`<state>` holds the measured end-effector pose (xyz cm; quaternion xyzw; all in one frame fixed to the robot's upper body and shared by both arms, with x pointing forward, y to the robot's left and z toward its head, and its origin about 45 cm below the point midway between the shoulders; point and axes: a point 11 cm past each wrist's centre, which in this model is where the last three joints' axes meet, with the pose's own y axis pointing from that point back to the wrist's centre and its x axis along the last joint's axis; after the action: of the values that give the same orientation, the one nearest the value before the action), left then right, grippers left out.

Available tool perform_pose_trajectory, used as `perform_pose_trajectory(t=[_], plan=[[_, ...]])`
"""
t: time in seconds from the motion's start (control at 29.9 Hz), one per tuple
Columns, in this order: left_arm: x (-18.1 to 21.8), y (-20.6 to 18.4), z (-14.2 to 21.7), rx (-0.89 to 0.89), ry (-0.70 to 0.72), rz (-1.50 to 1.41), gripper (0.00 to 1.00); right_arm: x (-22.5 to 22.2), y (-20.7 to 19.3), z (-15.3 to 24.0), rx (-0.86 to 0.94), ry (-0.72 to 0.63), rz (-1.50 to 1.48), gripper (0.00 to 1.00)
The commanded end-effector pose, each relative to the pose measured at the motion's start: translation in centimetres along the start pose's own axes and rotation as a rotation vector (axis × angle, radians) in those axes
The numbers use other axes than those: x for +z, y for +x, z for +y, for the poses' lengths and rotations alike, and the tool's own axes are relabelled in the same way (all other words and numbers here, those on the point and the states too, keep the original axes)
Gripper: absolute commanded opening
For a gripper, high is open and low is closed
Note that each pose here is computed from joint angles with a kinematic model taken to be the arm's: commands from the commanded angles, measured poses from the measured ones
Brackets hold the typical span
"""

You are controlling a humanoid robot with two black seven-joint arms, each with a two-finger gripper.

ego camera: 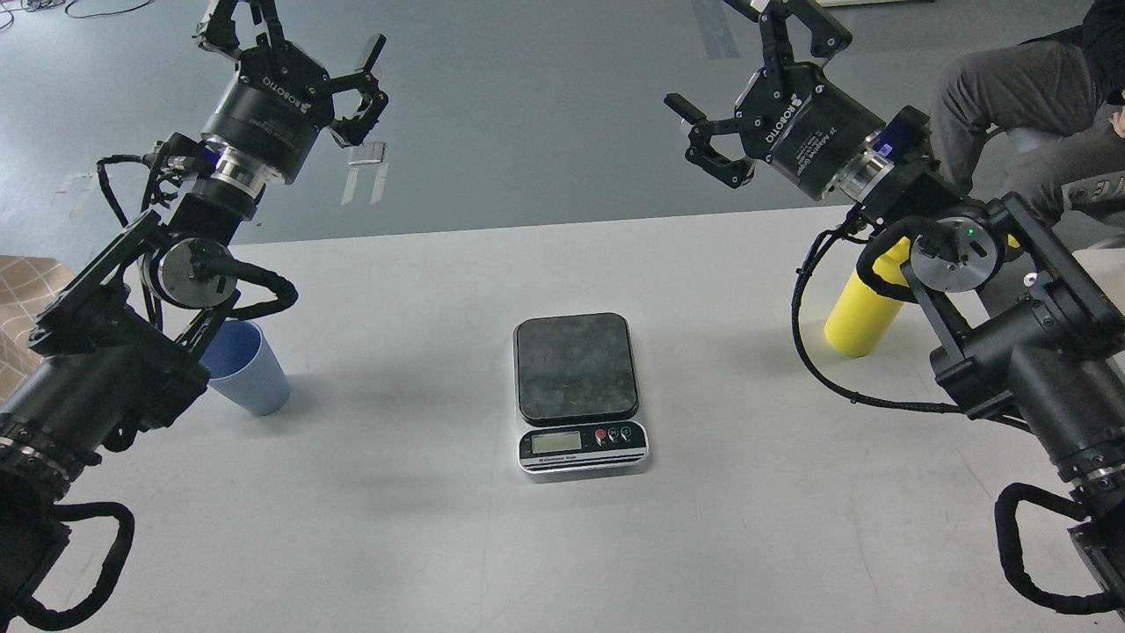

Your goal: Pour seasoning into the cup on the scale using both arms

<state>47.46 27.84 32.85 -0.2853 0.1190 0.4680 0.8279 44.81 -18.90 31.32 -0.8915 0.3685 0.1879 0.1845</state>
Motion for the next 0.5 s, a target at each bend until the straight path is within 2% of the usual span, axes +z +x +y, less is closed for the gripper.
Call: perform_pose_trajectory(t=[0.0,0.47], plan=[[-0.03,-0.01,0.0,0.0,0.002,0.0,0.98,0.02,0.03,0.01,0.001,0.0,0.0,1.0],[-0.01,-0.01,0.0,0.0,0.0,0.0,0.98,0.0,0.03,0.01,0.001,0.001,0.0,1.0]])
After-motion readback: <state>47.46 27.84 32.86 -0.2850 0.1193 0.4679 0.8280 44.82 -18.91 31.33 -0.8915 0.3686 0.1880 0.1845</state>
